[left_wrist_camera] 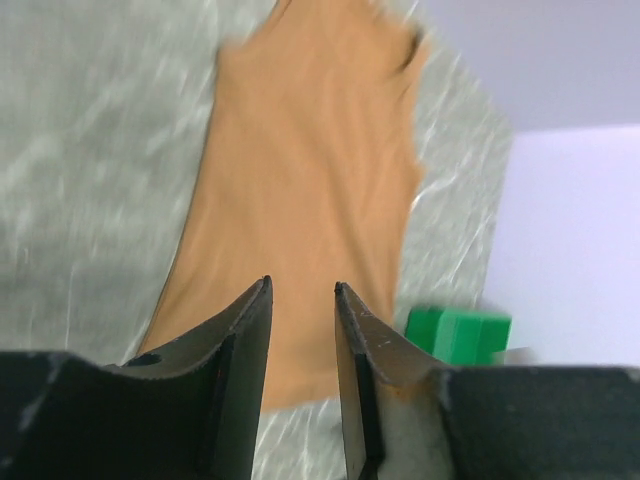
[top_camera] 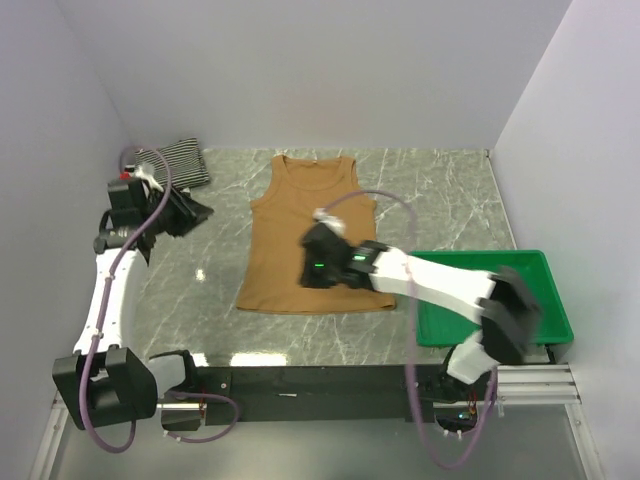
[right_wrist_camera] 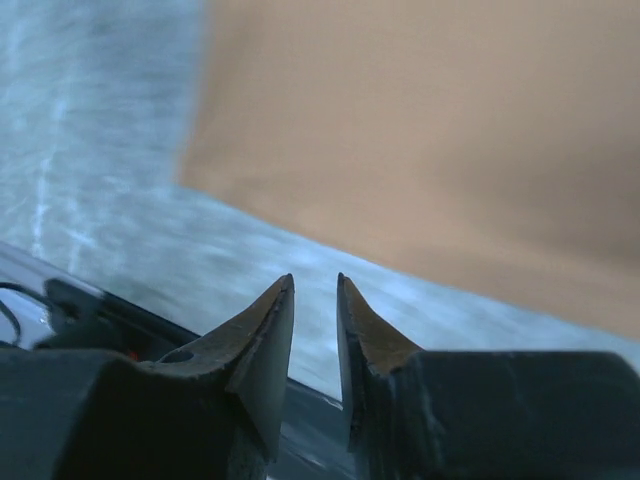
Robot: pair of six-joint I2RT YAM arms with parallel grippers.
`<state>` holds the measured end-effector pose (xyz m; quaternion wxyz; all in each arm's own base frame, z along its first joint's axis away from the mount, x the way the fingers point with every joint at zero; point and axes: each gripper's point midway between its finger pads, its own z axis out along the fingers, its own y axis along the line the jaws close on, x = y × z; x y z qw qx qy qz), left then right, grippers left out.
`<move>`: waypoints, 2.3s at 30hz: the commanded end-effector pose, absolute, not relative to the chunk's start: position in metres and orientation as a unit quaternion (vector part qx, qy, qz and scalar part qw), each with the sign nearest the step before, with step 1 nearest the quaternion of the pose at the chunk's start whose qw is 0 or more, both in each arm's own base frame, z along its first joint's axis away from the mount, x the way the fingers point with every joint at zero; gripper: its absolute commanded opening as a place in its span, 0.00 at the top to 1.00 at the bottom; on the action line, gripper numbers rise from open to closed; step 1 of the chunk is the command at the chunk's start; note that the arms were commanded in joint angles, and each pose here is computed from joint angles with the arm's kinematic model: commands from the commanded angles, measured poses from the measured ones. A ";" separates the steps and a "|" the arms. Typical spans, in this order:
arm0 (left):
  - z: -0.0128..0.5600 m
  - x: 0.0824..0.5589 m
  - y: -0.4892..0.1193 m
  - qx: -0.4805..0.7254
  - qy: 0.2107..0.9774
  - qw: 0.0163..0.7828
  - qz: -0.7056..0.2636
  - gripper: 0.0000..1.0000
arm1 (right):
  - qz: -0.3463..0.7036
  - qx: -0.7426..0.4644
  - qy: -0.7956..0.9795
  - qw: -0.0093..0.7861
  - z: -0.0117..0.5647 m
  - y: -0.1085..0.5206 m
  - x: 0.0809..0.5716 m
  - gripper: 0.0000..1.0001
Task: Fold and stack the tank tops
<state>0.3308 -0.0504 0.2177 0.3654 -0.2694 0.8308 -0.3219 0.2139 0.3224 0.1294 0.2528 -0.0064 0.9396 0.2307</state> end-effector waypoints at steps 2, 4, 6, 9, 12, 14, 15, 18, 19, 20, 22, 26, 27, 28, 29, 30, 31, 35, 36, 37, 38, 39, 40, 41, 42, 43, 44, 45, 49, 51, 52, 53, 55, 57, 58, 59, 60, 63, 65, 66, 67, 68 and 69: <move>0.307 0.366 -0.027 -0.249 0.788 0.477 -0.299 0.63 | 0.245 -0.036 0.923 0.294 0.145 0.431 0.224 0.71; 0.337 0.374 -0.020 -0.243 0.777 0.502 -0.292 0.63 | 0.211 -0.051 0.933 0.287 0.115 0.454 0.225 0.71; 0.350 0.377 -0.018 -0.231 0.775 0.508 -0.296 0.62 | 0.218 -0.060 0.930 0.291 0.125 0.483 0.223 0.72; 0.376 0.378 -0.019 -0.214 0.766 0.522 -0.309 0.62 | 0.195 -0.068 0.937 0.281 0.104 0.504 0.223 0.72; 0.384 0.378 -0.025 -0.206 0.758 0.526 -0.327 0.63 | 0.185 -0.069 0.939 0.280 0.091 0.514 0.222 0.71; 0.382 0.377 -0.028 -0.204 0.757 0.520 -0.339 0.63 | 0.175 -0.068 0.942 0.279 0.083 0.517 0.224 0.71; 0.382 0.377 -0.030 -0.201 0.756 0.520 -0.343 0.63 | 0.163 -0.069 0.944 0.277 0.079 0.514 0.222 0.71; 0.378 0.376 -0.032 -0.198 0.758 0.516 -0.347 0.63 | 0.149 -0.068 0.944 0.287 0.076 0.513 0.224 0.69; 0.375 0.376 -0.032 -0.199 0.759 0.514 -0.348 0.63 | 0.149 -0.068 0.944 0.286 0.074 0.513 0.225 0.68; 0.373 0.376 -0.032 -0.199 0.760 0.513 -0.346 0.63 | 0.148 -0.070 0.945 0.284 0.071 0.514 0.224 0.68; 0.370 0.375 -0.032 -0.198 0.761 0.512 -0.347 0.63 | 0.144 -0.075 0.946 0.282 0.064 0.516 0.222 0.67; 0.364 0.377 -0.033 -0.199 0.763 0.507 -0.350 0.64 | 0.135 -0.079 0.949 0.273 0.053 0.518 0.220 0.67; 0.363 0.378 -0.033 -0.199 0.763 0.506 -0.350 0.64 | 0.133 -0.079 0.950 0.271 0.051 0.518 0.220 0.67; 0.360 0.378 -0.032 -0.202 0.764 0.503 -0.350 0.64 | 0.130 -0.082 0.950 0.270 0.047 0.518 0.218 0.67; 0.360 0.378 -0.033 -0.200 0.764 0.504 -0.350 0.64 | 0.130 -0.083 0.951 0.269 0.046 0.519 0.217 0.66; 0.357 0.379 -0.033 -0.201 0.765 0.501 -0.351 0.64 | 0.127 -0.084 0.952 0.267 0.043 0.518 0.218 0.66; 0.355 0.380 -0.033 -0.203 0.765 0.499 -0.352 0.64 | 0.123 -0.086 0.952 0.266 0.040 0.518 0.217 0.66; 0.350 0.381 -0.033 -0.204 0.767 0.494 -0.354 0.65 | 0.111 -0.092 0.954 0.261 0.032 0.515 0.214 0.65; 0.348 0.383 -0.033 -0.205 0.766 0.495 -0.354 0.65 | 0.115 -0.093 0.954 0.262 0.032 0.518 0.212 0.65; 0.347 0.383 -0.034 -0.205 0.766 0.494 -0.357 0.65 | 0.114 -0.095 0.954 0.260 0.030 0.518 0.212 0.65; 0.346 0.383 -0.033 -0.207 0.766 0.493 -0.358 0.65 | 0.113 -0.096 0.955 0.257 0.029 0.518 0.212 0.65; 0.342 0.384 -0.034 -0.209 0.768 0.488 -0.359 0.65 | 0.113 -0.100 0.955 0.256 0.027 0.519 0.209 0.65; 0.340 0.386 -0.033 -0.211 0.768 0.488 -0.358 0.65 | 0.112 -0.102 0.955 0.254 0.024 0.519 0.208 0.65; 0.338 0.387 -0.032 -0.214 0.768 0.487 -0.357 0.65 | 0.109 -0.104 0.956 0.251 0.022 0.518 0.207 0.66; 0.330 0.388 -0.031 -0.220 0.770 0.481 -0.355 0.65 | 0.110 -0.106 0.956 0.250 0.022 0.518 0.204 0.66; 0.327 0.390 -0.028 -0.229 0.768 0.484 -0.352 0.65 | 0.107 -0.110 0.957 0.245 0.018 0.515 0.200 0.72; 0.322 0.392 -0.027 -0.234 0.769 0.482 -0.349 0.64 | 0.113 -0.111 0.957 0.244 0.018 0.515 0.198 0.75; 0.310 0.394 -0.025 -0.244 0.772 0.475 -0.344 0.64 | 0.120 -0.113 0.957 0.239 0.019 0.516 0.195 0.79; 0.281 0.402 -0.015 -0.282 0.774 0.464 -0.325 0.63 | 0.181 -0.138 0.945 0.235 0.043 0.516 0.174 0.97; 0.264 0.407 -0.009 -0.296 0.776 0.460 -0.314 0.62 | 0.216 -0.154 0.934 0.240 0.060 0.526 0.166 1.00; 0.257 0.409 -0.006 -0.301 0.778 0.457 -0.308 0.62 | 0.239 -0.163 0.928 0.234 0.073 0.529 0.159 1.00; 0.251 0.411 -0.004 -0.306 0.780 0.454 -0.302 0.62 | 0.254 -0.173 0.923 0.233 0.080 0.533 0.153 1.00; 0.230 0.415 0.001 -0.317 0.790 0.439 -0.288 0.62 | 0.288 -0.184 0.912 0.227 0.100 0.540 0.143 1.00; 0.205 0.419 0.004 -0.326 0.801 0.418 -0.277 0.63 | 0.307 -0.186 0.904 0.231 0.118 0.541 0.139 1.00; 0.196 0.420 0.005 -0.326 0.807 0.410 -0.270 0.63 | 0.308 -0.186 0.906 0.223 0.115 0.536 0.135 1.00; 0.186 0.420 0.003 -0.329 0.812 0.399 -0.271 0.63 | 0.315 -0.182 0.905 0.219 0.117 0.535 0.132 1.00; 0.168 0.422 0.003 -0.333 0.818 0.382 -0.272 0.64 | 0.331 -0.179 0.900 0.222 0.128 0.535 0.132 1.00; 0.132 0.420 -0.004 -0.337 0.834 0.346 -0.265 0.64 | 0.336 -0.168 0.902 0.211 0.126 0.524 0.126 1.00; 0.109 0.420 -0.006 -0.342 0.846 0.327 -0.245 0.63 | 0.335 -0.165 0.906 0.200 0.116 0.517 0.121 1.00; 0.101 0.421 -0.007 -0.346 0.849 0.319 -0.241 0.63 | 0.336 -0.164 0.906 0.199 0.116 0.515 0.119 1.00; 0.095 0.421 -0.009 -0.346 0.851 0.311 -0.242 0.63 | 0.331 -0.165 0.908 0.196 0.110 0.511 0.117 1.00; 0.083 0.422 -0.013 -0.346 0.857 0.298 -0.237 0.62 | 0.330 -0.159 0.910 0.193 0.109 0.509 0.118 1.00; 0.081 0.425 -0.013 -0.346 0.859 0.298 -0.233 0.61 | 0.328 -0.160 0.911 0.192 0.107 0.508 0.116 1.00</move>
